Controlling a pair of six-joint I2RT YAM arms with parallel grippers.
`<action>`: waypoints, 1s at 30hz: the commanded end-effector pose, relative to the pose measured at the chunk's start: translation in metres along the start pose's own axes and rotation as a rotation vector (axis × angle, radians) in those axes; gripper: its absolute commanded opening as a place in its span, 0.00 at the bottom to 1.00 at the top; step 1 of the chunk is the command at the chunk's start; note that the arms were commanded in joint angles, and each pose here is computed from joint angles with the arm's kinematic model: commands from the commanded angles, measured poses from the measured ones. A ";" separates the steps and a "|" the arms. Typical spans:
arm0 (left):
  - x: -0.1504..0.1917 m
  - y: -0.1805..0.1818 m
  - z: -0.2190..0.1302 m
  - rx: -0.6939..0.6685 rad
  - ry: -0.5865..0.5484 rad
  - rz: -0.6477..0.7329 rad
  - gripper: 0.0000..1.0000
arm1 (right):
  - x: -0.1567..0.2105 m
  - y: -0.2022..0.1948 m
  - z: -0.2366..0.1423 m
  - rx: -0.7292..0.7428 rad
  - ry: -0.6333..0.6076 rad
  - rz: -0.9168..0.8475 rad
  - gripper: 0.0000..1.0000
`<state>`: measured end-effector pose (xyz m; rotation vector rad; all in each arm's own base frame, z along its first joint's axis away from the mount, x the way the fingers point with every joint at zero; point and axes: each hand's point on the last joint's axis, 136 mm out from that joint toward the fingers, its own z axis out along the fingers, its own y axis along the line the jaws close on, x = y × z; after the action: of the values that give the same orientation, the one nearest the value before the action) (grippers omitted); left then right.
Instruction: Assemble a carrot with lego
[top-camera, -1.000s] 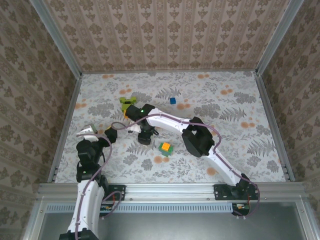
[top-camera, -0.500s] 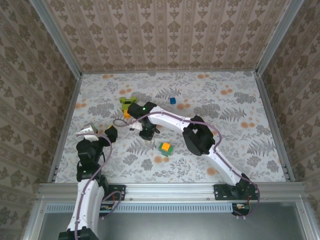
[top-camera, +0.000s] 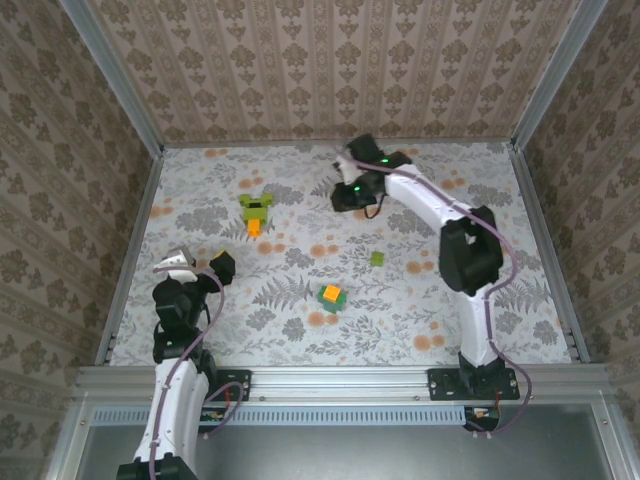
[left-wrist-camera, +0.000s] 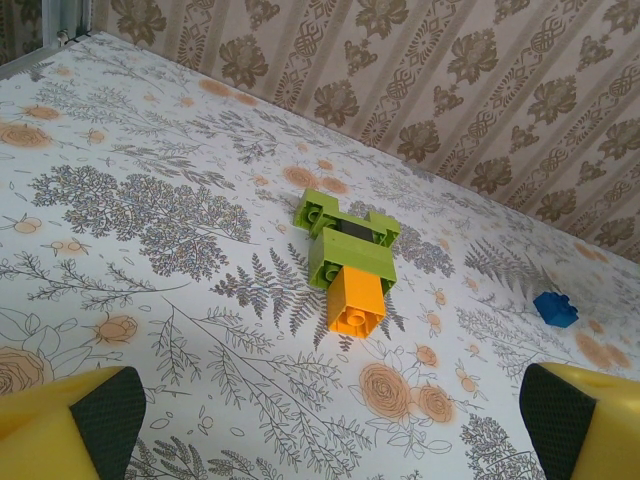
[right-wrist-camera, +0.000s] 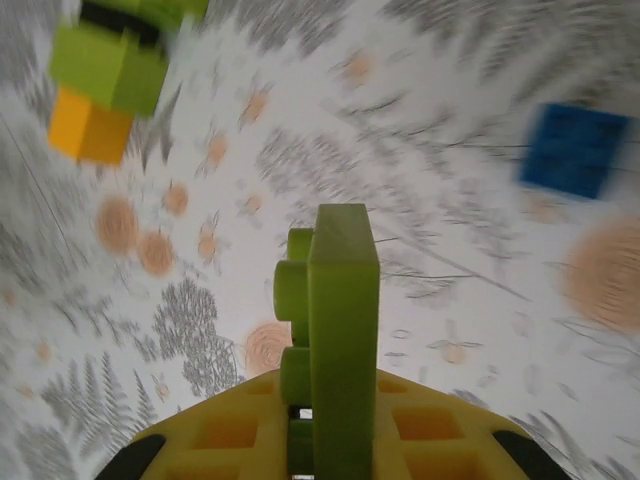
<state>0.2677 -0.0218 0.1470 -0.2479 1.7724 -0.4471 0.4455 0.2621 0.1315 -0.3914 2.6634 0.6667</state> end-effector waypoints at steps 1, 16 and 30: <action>0.000 -0.001 0.000 0.018 -0.014 -0.005 1.00 | 0.012 0.017 -0.023 -0.162 -0.024 0.166 0.18; 0.000 -0.002 0.000 0.021 -0.013 -0.001 1.00 | 0.172 -0.048 -0.080 -0.172 -0.055 0.484 0.20; 0.001 -0.003 0.000 0.025 -0.010 0.004 1.00 | 0.224 -0.084 -0.054 -0.131 0.032 0.677 0.21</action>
<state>0.2678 -0.0231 0.1485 -0.2401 1.7673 -0.4530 0.2603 0.1253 0.0548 0.4554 2.7708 1.0110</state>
